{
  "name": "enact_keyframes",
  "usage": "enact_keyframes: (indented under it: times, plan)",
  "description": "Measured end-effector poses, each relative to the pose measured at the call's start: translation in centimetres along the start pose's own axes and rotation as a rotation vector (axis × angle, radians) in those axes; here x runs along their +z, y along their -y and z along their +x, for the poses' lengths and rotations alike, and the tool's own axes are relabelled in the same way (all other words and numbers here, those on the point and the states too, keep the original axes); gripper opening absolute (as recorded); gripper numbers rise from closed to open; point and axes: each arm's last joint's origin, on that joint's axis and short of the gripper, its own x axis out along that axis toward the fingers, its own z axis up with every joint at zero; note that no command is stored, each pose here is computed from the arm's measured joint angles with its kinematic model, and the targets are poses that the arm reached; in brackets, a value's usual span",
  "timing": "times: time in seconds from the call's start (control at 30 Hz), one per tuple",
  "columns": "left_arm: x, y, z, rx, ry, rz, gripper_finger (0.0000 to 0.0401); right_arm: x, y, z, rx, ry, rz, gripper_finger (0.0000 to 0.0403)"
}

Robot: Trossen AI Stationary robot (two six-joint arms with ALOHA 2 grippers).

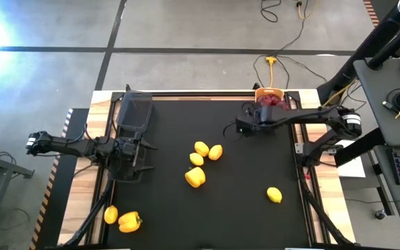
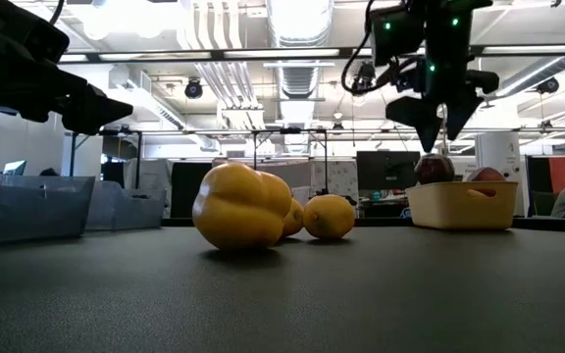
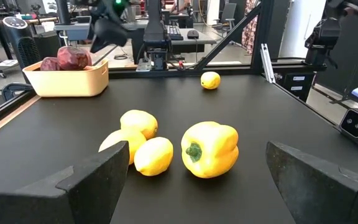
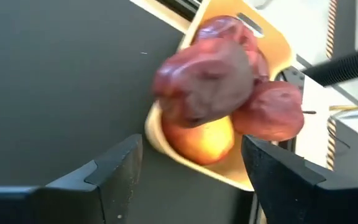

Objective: Sort produce into baskets
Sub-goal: Put the bell pepper into the bottom black bin

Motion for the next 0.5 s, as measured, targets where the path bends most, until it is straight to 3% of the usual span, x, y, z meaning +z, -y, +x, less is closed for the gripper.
enact_keyframes:
  times: [0.5]
  plan:
    - [0.0,0.0,0.0,0.000,0.000,0.000,0.0359,-8.3,-4.5,-7.1,0.287,0.187,-0.301,0.0178]
